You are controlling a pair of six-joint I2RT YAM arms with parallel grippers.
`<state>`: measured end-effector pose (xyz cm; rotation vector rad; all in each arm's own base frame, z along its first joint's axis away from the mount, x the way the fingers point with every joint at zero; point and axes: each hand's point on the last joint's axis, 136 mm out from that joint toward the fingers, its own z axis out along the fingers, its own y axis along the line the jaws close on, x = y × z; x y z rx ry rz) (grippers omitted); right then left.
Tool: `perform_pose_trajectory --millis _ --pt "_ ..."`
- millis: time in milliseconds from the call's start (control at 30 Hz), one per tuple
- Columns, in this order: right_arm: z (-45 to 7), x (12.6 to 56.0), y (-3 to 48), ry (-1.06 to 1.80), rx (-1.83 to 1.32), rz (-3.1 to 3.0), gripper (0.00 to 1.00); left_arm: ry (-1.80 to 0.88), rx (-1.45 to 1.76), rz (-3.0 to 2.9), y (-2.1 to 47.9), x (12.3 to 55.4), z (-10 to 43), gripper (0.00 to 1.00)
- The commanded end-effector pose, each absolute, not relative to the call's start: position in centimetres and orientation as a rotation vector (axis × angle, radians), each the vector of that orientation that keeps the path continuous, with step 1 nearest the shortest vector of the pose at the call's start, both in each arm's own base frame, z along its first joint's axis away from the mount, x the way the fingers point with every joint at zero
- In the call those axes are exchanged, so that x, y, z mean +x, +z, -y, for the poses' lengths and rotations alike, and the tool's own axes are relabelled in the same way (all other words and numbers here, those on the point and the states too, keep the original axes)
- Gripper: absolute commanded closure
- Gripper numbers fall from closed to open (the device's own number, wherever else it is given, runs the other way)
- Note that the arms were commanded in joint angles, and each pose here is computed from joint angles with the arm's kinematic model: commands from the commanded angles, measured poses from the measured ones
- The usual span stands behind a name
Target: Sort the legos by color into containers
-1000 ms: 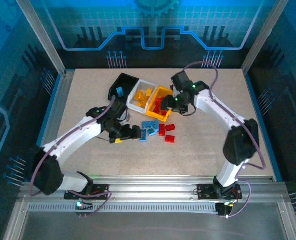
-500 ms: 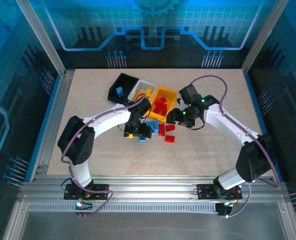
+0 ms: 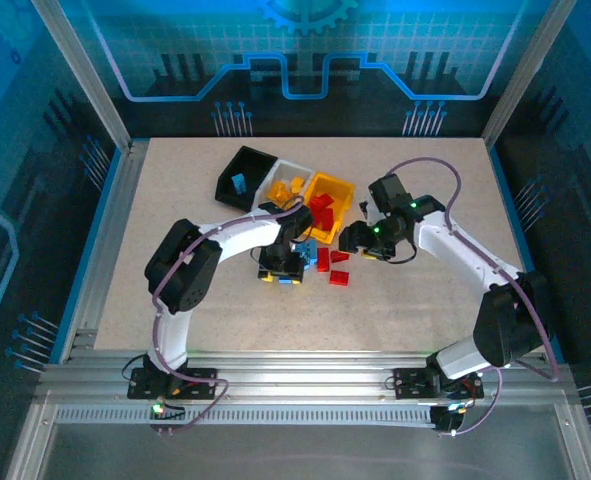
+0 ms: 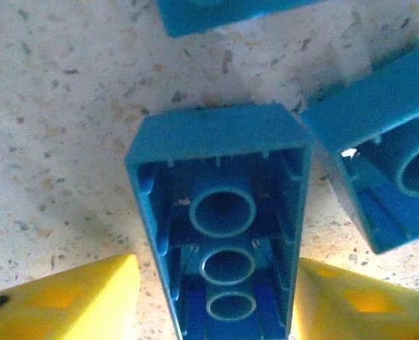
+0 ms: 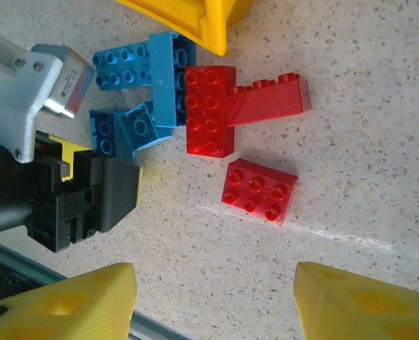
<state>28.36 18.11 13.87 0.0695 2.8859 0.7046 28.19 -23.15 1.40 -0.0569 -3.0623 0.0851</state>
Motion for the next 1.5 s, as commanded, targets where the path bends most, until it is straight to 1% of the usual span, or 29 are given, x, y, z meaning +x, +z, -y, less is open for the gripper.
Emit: perform_pose_trajectory --millis 0,133,200,400,500,600,700,800,900,1033,1100,1167,1267,1400,1467 --pt "-18.3 27.8 14.5 0.763 0.020 -2.873 0.38 0.062 -0.029 3.084 1.1 28.7 23.3 0.51" --pt "-18.2 27.6 15.0 0.766 0.045 -2.873 0.38 0.094 -0.062 3.093 1.6 28.6 23.4 0.62" --pt "-18.0 27.6 15.1 0.750 0.072 -2.870 0.38 0.103 -0.096 3.090 1.8 28.6 23.4 0.65" --pt "-18.0 26.5 15.1 0.720 0.215 -2.873 0.38 0.183 -0.149 3.056 2.6 26.8 22.5 0.67" --pt "-18.0 25.7 14.6 0.676 0.279 -2.902 0.38 0.296 -0.049 3.058 3.9 26.0 20.9 0.68" --pt "-18.4 24.8 14.4 0.637 0.315 -2.896 0.38 0.469 0.067 3.093 6.0 26.7 19.4 0.68" --pt "-19.1 23.9 13.7 0.594 0.327 -2.901 0.38 0.591 0.119 3.122 7.6 28.4 18.1 0.68" --pt "-20.2 22.9 13.1 0.579 0.306 -2.913 0.38 0.643 0.174 3.153 9.2 30.6 16.8 0.68" --pt "-21.0 22.4 13.1 0.585 0.256 -2.926 0.38 0.691 0.303 3.179 11.3 32.9 15.2 0.68" --pt "-20.9 22.8 13.1 0.530 0.162 -2.977 0.38 0.696 0.443 3.238 14.6 36.2 13.5 0.68" --pt "-21.2 23.2 13.0 0.514 0.073 -2.989 0.38 0.679 0.449 3.279 15.9 38.0 13.2 0.68" --pt "-21.1 23.3 12.0 0.476 -0.004 -3.001 0.38 0.613 0.435 3.319 16.2 39.7 12.8 0.67" --pt "-20.7 22.6 10.1 0.474 0.000 -3.053 0.38 0.544 0.457 3.338 15.9 42.3 12.4 0.68" --pt "-21.0 21.6 10.6 0.577 0.030 -3.039 0.37 0.513 0.529 3.354 15.4 45.6 12.3 0.68" --pt "-20.8 21.5 10.5 0.581 0.019 -3.030 0.37 0.505 0.550 3.361 15.0 47.0 12.5 0.68"
